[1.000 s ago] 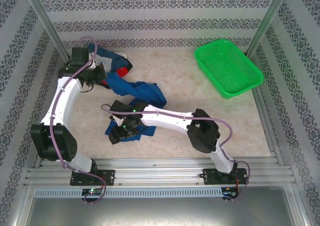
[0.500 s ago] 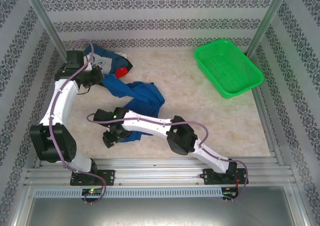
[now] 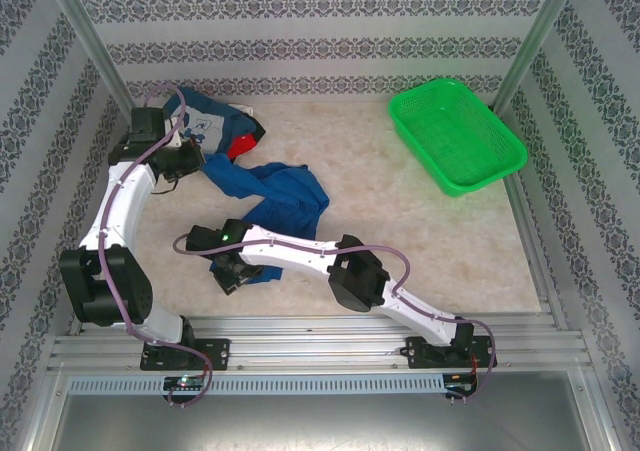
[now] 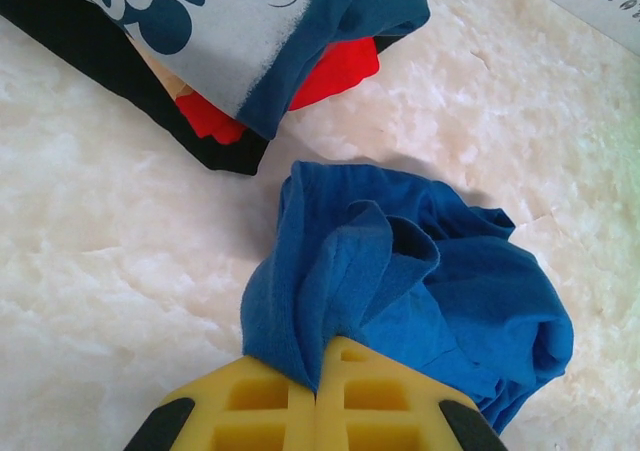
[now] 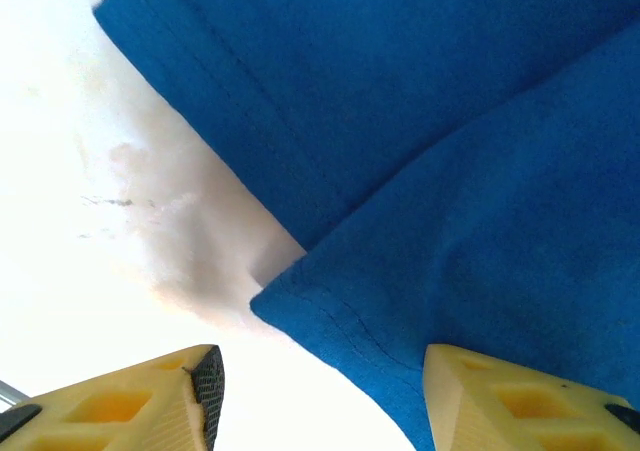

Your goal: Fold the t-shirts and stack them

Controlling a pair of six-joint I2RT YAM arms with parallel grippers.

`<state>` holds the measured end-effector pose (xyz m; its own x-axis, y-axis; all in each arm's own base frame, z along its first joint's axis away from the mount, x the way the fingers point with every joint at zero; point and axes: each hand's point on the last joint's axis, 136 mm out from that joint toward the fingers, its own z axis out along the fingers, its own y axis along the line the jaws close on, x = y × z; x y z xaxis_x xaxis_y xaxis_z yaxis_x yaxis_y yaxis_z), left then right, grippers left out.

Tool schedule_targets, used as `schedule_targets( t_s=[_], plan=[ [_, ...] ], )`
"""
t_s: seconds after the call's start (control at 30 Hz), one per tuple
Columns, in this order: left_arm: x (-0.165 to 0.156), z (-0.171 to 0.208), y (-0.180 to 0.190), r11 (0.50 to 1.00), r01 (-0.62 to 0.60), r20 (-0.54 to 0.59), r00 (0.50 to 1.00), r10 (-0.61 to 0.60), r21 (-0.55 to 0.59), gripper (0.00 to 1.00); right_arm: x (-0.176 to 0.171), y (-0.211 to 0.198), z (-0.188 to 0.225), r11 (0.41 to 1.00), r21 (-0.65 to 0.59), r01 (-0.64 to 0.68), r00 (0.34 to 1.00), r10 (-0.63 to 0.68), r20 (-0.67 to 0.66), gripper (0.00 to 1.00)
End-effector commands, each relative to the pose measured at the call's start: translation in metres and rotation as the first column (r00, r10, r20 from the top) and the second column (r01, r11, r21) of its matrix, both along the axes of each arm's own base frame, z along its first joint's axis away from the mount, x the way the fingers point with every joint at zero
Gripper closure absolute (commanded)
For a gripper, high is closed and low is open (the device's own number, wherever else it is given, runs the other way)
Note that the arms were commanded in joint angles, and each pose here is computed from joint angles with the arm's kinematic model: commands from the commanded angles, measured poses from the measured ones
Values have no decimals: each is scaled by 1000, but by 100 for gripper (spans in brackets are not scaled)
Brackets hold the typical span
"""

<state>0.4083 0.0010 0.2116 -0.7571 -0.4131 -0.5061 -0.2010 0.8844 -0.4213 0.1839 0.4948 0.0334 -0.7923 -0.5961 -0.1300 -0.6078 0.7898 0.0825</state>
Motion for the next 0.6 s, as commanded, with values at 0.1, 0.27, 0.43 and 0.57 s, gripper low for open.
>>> schedule_targets(
  t_s=[0.1,0.27,0.43,0.57],
  plan=[
    [-2,11,5,1000,16,54,998,-17,21,100,4,7,-10,1000,-6,-17,1000,17,14,43],
    [-4,9,7,1000,15,49,999,-16,25,100,7,11,-25,1000,-13,-14,1000,14,2,43],
    [-6,6,8,999,19,38,999,-20,33,100,11,-4,-38,997,-80,-11,1000,11,8,49],
    [-7,4,11,999,13,37,999,-14,40,100,18,-17,-39,993,-119,-7,999,11,34,66]
  ],
)
